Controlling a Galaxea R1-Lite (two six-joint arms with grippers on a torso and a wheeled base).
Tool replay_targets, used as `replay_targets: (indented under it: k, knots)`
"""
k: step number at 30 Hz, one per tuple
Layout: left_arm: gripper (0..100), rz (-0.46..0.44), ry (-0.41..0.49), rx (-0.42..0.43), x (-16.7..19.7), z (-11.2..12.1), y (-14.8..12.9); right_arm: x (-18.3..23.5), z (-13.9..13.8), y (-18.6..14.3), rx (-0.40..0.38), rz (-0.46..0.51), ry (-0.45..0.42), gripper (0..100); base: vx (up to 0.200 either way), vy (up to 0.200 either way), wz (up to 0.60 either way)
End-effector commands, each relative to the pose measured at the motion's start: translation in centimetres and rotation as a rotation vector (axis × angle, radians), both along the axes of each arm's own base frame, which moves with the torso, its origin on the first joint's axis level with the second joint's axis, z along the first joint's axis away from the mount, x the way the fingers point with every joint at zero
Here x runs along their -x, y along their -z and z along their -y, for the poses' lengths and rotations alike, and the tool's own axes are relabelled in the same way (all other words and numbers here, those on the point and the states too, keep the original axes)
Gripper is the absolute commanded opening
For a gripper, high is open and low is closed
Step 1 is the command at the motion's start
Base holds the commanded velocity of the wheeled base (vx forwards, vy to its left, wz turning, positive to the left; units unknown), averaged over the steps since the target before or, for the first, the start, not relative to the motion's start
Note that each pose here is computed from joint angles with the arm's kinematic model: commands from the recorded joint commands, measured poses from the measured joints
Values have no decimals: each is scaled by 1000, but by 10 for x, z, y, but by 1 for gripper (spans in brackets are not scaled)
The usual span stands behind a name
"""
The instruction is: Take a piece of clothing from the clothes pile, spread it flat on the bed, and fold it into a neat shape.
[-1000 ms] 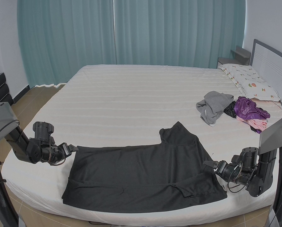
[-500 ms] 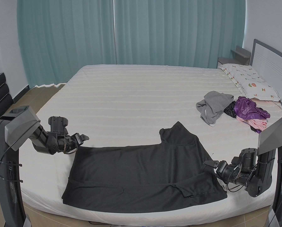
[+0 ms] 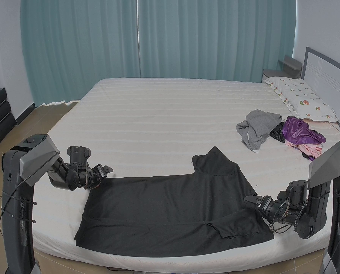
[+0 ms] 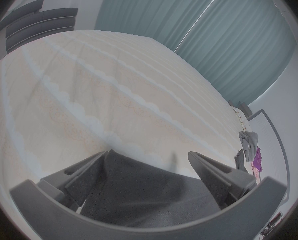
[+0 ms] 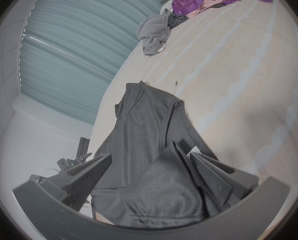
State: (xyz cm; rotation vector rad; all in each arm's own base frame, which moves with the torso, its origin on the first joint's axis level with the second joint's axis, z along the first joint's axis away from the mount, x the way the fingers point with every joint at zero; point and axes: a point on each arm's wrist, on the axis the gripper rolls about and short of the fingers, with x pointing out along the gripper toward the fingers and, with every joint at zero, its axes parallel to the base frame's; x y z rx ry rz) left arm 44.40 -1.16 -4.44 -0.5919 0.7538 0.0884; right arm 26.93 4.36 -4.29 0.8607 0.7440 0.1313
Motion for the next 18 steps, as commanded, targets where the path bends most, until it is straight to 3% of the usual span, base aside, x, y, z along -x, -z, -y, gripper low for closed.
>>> replay_targets:
  k: [1,5,9,14,18]
  knots:
    - [0,-10,-4,1,1,-2,1,-1,0,0,-1,11,-2,100,0,0,0]
    - [0,5,-39,1,1,-4,-7,-1,0,0,-1,11,-2,100,0,0,0]
    - [0,8,-131,-18,1,-7,-8,0,0,0,-1,10,-2,100,0,0,0]
    - [0,19,-144,-23,1,-9,-13,0,-2,2,11,7,-11,100,0,0,0]
    - [0,20,-151,-23,5,-10,-20,-3,0,-15,49,90,-29,100,0,0,0]
